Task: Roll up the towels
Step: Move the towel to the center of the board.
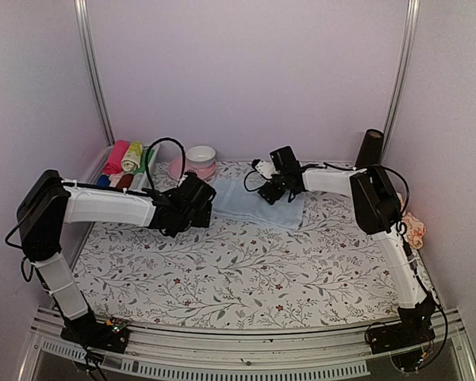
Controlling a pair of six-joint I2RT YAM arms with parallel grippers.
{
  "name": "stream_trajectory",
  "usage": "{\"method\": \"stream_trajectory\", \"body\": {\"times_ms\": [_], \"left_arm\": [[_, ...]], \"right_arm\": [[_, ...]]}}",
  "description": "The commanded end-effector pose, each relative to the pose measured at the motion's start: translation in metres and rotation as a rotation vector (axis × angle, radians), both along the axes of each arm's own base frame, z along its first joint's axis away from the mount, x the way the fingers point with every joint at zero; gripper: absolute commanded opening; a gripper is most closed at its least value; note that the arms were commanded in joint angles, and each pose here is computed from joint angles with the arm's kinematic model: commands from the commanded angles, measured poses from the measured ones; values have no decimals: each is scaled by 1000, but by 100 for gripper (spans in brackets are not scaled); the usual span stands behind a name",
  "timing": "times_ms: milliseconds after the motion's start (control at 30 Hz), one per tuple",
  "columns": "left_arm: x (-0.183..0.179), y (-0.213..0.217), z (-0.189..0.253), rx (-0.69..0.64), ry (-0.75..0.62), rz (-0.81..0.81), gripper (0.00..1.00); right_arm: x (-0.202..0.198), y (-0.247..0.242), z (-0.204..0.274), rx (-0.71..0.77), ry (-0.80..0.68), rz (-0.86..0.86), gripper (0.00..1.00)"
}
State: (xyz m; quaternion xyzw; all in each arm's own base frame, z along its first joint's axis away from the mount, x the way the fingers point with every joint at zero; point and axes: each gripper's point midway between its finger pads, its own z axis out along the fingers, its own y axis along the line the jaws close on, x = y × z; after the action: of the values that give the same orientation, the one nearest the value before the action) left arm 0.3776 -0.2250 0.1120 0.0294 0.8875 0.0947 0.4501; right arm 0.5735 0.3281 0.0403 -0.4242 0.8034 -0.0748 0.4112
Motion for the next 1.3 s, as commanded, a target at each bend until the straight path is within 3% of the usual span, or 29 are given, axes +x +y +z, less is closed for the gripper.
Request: {"method": "stream_trajectory", "body": {"times_ms": [0, 133, 267, 367, 500, 833, 1267], "left_arm": [[-2, -13, 2, -8, -22, -54, 97], [-1, -28, -4, -15, -20, -117, 97], [-2, -52, -9, -17, -22, -204, 97], [-5, -70, -10, -2, -26, -258, 97], [-10, -82, -10, 7, -25, -295, 97], [-22, -74, 0, -33, -29, -302, 97], [-30, -60, 0, -37, -30, -280, 97]], "right_arm": [[3, -128, -41, -105, 174, -261, 99], [-21, -160, -34, 86, 348, -364, 99], [-45, -152, 25, 257, 371, -325, 99], [-56, -143, 81, 322, 313, -238, 99], [-67, -154, 130, 231, 152, -137, 99], [-131, -179, 67, -83, 190, 68, 99], [-151, -140, 0, -208, 283, 161, 99]]}}
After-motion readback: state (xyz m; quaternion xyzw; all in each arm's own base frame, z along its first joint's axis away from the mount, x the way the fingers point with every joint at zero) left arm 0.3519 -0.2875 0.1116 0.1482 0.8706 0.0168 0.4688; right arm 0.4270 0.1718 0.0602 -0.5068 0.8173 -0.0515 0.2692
